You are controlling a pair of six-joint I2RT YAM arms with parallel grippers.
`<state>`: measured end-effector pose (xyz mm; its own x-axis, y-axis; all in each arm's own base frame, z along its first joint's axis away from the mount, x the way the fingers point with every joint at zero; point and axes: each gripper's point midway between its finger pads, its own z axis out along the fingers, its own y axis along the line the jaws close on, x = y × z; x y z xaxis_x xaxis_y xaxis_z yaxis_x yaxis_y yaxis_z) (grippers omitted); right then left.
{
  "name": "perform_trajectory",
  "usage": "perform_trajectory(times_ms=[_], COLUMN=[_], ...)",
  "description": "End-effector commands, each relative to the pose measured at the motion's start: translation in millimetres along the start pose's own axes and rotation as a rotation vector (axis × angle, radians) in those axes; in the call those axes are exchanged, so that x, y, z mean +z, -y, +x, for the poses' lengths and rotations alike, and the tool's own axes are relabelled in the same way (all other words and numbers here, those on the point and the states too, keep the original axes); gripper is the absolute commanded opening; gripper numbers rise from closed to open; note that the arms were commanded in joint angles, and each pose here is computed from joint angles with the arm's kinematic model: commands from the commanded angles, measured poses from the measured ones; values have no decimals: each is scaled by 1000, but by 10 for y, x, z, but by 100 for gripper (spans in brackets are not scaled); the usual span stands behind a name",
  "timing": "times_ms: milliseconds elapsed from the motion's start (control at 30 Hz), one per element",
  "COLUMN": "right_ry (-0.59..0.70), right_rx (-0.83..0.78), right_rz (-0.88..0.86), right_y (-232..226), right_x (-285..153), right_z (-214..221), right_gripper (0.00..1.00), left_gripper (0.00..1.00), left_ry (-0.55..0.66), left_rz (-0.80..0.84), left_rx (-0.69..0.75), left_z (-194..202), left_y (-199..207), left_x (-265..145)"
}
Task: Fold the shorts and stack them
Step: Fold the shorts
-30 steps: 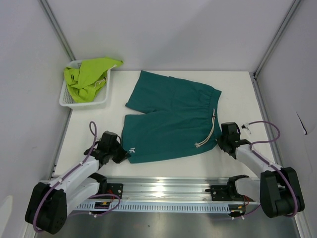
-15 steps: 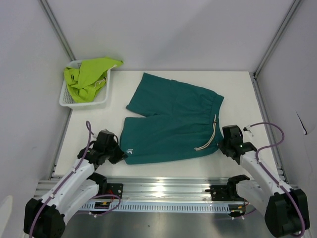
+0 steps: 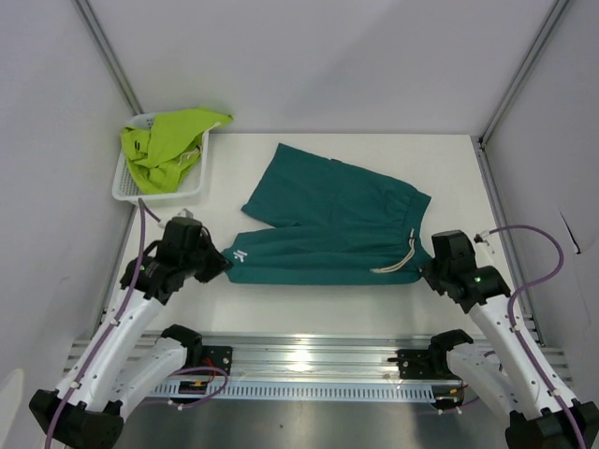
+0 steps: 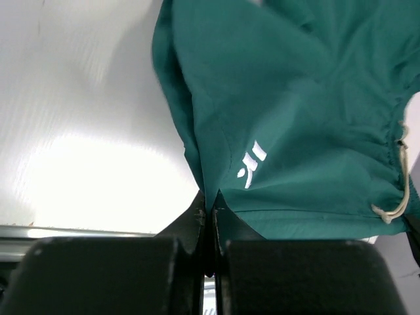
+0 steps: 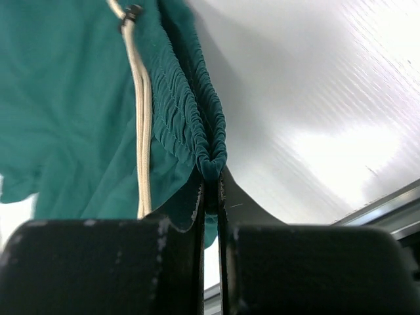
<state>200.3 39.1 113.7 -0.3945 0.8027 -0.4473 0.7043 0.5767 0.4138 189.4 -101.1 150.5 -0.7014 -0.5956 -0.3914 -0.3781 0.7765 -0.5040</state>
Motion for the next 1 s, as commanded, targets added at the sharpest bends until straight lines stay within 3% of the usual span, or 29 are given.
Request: perform_trajectory(times_ms=[0,133,300,533,833,967], right_ry=[119,152,140,90,8,14], right_rx=[1,-4,-19,-44,-82,-79], right_rz=[40,13,8,16,6,40], right_y=[0,-237,-483,-604,-322,-27], right_x=[-161,-237,-130,-22,-176,-312], right_z=[-316,-489,-550,-475,-110,-79], right_gripper=[0,0,0,0,0,0], left_gripper=[0,0,0,0,0,0], left_ry=[103,172,170,232,259,248], left_rz=[-38,-8,7,-33,-46,46], left_rx=[53,60,46,53,67,55], left_z=[-326,-662,-1037,-1301,-1003,-735], left_y=[94,394,630,556,235,177], left_x=[-201,-320,-240,-386,-717,-804])
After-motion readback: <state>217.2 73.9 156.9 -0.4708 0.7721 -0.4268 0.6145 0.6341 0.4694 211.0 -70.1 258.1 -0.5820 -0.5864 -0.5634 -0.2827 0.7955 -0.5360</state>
